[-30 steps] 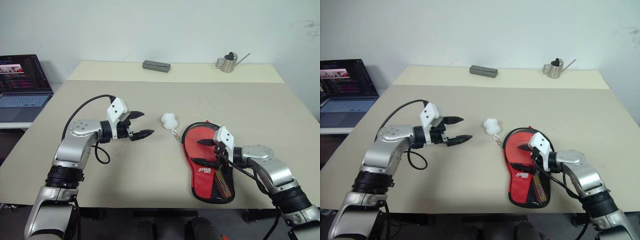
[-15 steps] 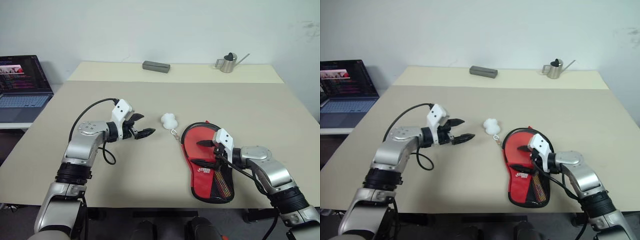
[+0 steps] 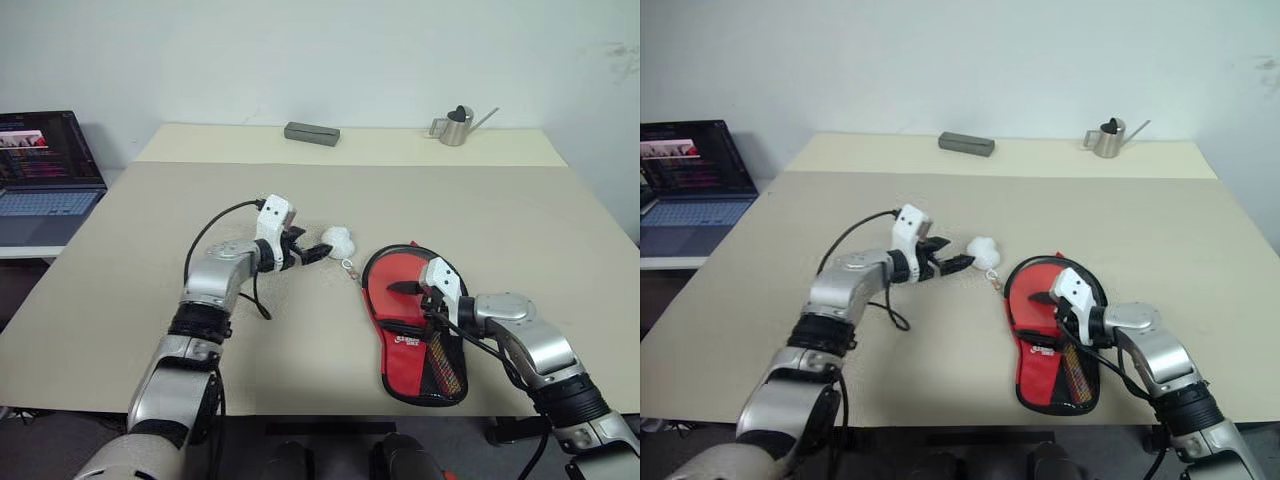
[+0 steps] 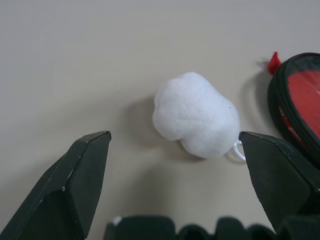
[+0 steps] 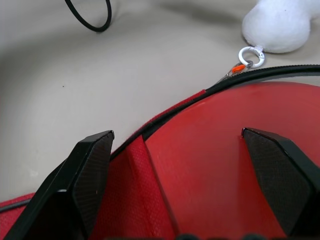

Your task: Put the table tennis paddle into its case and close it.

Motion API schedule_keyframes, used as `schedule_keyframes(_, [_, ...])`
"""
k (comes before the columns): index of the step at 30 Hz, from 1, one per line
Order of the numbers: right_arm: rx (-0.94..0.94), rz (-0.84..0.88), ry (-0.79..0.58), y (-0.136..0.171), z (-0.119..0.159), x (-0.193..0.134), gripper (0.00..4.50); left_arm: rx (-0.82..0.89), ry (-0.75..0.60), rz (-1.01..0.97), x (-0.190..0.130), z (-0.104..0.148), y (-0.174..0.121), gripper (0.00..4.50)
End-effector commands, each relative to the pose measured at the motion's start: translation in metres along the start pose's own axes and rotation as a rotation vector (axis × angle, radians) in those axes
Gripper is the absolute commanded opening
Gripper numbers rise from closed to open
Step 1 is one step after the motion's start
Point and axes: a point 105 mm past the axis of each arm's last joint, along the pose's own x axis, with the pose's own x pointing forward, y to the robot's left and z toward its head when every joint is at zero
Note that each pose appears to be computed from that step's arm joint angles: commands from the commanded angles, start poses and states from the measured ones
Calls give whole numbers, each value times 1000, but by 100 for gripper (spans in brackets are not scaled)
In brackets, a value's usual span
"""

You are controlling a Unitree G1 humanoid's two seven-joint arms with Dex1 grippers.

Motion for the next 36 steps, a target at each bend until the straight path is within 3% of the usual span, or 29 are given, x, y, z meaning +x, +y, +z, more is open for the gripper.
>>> schedule_keyframes(1, [0,16,17,5,-2,5,450,6,-16,-7,8,12,-3,448])
schedule_keyframes(11, [-5,-1,11,3,-1,4,450,-9,33,-7,25,11,-1,448])
schedule_keyframes(29, [-12,-84,0,-10,-1,-7,450,-31,48,-121,45,9,-25,448])
schedule_keyframes(32, [-10,-89,-2,-10,-1,-7,450,-49,47,-124,47,7,-27,388])
schedule_keyframes(36, [-10,-92,-1,-10,-1,-8,450,-67,58,-126,49,1,-30,249])
